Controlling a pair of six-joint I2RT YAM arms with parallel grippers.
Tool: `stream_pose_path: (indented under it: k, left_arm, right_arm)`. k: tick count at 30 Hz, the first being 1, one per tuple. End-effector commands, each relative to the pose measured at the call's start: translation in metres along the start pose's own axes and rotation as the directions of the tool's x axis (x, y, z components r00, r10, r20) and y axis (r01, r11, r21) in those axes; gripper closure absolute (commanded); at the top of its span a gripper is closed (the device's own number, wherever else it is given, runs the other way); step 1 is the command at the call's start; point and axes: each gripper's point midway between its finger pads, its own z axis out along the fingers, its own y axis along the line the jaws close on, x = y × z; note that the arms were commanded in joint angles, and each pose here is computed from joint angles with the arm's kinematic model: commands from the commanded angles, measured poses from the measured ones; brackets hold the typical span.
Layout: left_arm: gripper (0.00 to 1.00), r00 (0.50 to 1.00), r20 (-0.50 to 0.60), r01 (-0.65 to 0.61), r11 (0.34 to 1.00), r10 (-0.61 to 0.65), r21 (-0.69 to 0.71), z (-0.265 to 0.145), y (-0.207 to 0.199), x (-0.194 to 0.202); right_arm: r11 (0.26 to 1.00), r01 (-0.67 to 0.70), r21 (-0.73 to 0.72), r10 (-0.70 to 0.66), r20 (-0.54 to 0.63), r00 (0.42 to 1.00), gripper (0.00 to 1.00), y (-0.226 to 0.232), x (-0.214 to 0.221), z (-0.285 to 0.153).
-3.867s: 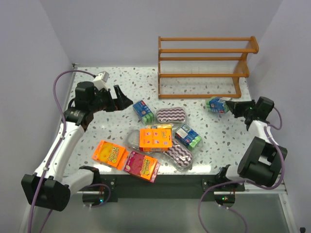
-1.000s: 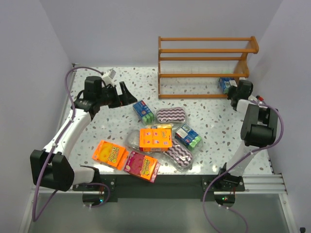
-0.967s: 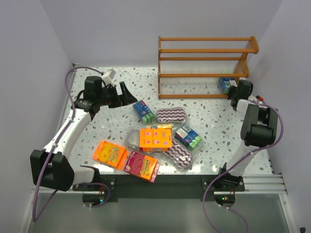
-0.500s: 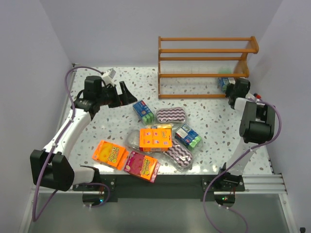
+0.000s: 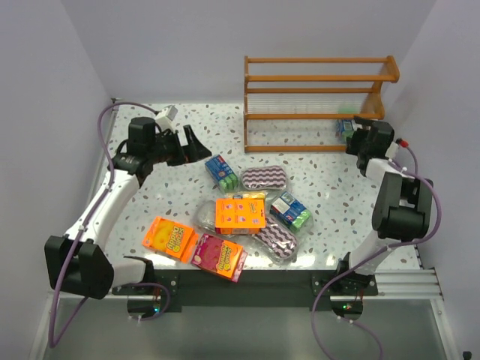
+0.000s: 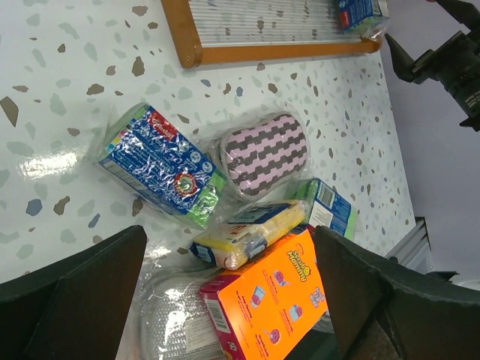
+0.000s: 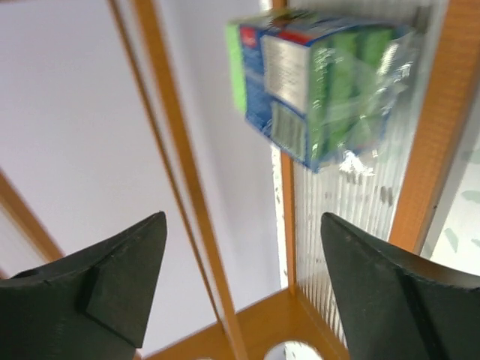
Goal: Place and organize the cleaning sponges onto the shelf
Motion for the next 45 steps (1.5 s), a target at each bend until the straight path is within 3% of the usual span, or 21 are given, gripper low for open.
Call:
stream_pose_path:
  k: [1,3,5,7,8,12,18,20,23,26,30,35,38,45]
  left_arm:
    - [0.0,0.997,0.062,-0.05,0.997,0.046,0.058,-0.011,-0.019,-0.012]
    - [0.0,0.997,0.066,-0.052,0.997,0.048,0.06,-0.013,-0.02,-0.012]
    - [0.0,0.995,0.079,-0.059,0.997,0.055,0.059,-0.017,-0.022,-0.014]
    - [0.0,0.994,0.089,-0.063,0.996,0.058,0.06,-0.02,-0.023,-0.012]
    - [0.0,0.994,0.091,-0.063,0.996,0.058,0.062,-0.021,-0.023,-0.012]
    - [0.0,0.995,0.08,-0.057,0.996,0.052,0.07,-0.022,-0.02,-0.002]
    - [0.0,0.997,0.07,-0.048,0.995,0.042,0.085,-0.024,-0.021,0.007]
    - [0.0,0.997,0.066,-0.048,0.995,0.042,0.089,-0.026,-0.023,0.008]
    - [0.0,0.997,0.068,-0.055,0.994,0.049,0.09,-0.028,-0.023,0.008]
    - [0.0,0.997,0.054,-0.053,0.994,0.048,0.098,-0.028,-0.024,0.012]
    - [0.0,0.998,0.043,-0.047,0.993,0.043,0.109,-0.028,-0.024,0.016]
    - [0.0,0.998,0.047,-0.052,0.992,0.047,0.114,-0.03,-0.026,0.015]
    - [0.0,0.998,0.043,-0.044,0.993,0.039,0.111,-0.029,-0.025,0.016]
    - [0.0,0.998,0.053,-0.036,0.994,0.031,0.106,-0.029,-0.026,0.012]
  right_arm:
    - [0.987,0.056,-0.147,-0.072,-0.106,0.992,0.12,0.04,0.01,-0.024]
    - [0.987,0.091,-0.134,-0.116,-0.192,0.975,0.09,0.039,0.017,-0.04]
    - [0.965,0.252,-0.08,-0.263,-0.233,0.936,0.09,0.025,0.021,-0.055]
    - [0.886,0.454,-0.092,-0.46,-0.293,0.838,0.1,0.017,0.03,-0.078]
    - [0.859,0.512,-0.007,-0.48,-0.36,0.8,0.1,-0.008,0.032,-0.091]
    - [0.718,0.696,-0.016,-0.613,-0.487,0.622,0.12,-0.053,0.032,-0.143]
    - [0.6,0.793,-0.107,-0.643,-0.655,0.397,0.13,-0.109,0.057,-0.222]
    - [0.536,0.829,-0.155,-0.652,-0.701,0.29,0.14,-0.127,0.067,-0.253]
    - [0.502,0.844,-0.191,-0.654,-0.723,0.225,0.15,-0.146,0.075,-0.287]
    - [0.485,0.855,-0.184,-0.641,-0.74,0.204,0.18,-0.168,0.08,-0.311]
    - [0.504,0.855,-0.123,-0.625,-0.735,0.263,0.2,-0.186,0.076,-0.317]
    - [0.514,0.854,-0.078,-0.602,-0.741,0.296,0.22,-0.206,0.078,-0.31]
    - [0.545,0.837,-0.055,-0.587,-0.738,0.334,0.24,-0.212,0.083,-0.301]
    - [0.654,0.755,0.04,-0.531,-0.686,0.497,0.36,-0.219,0.092,-0.272]
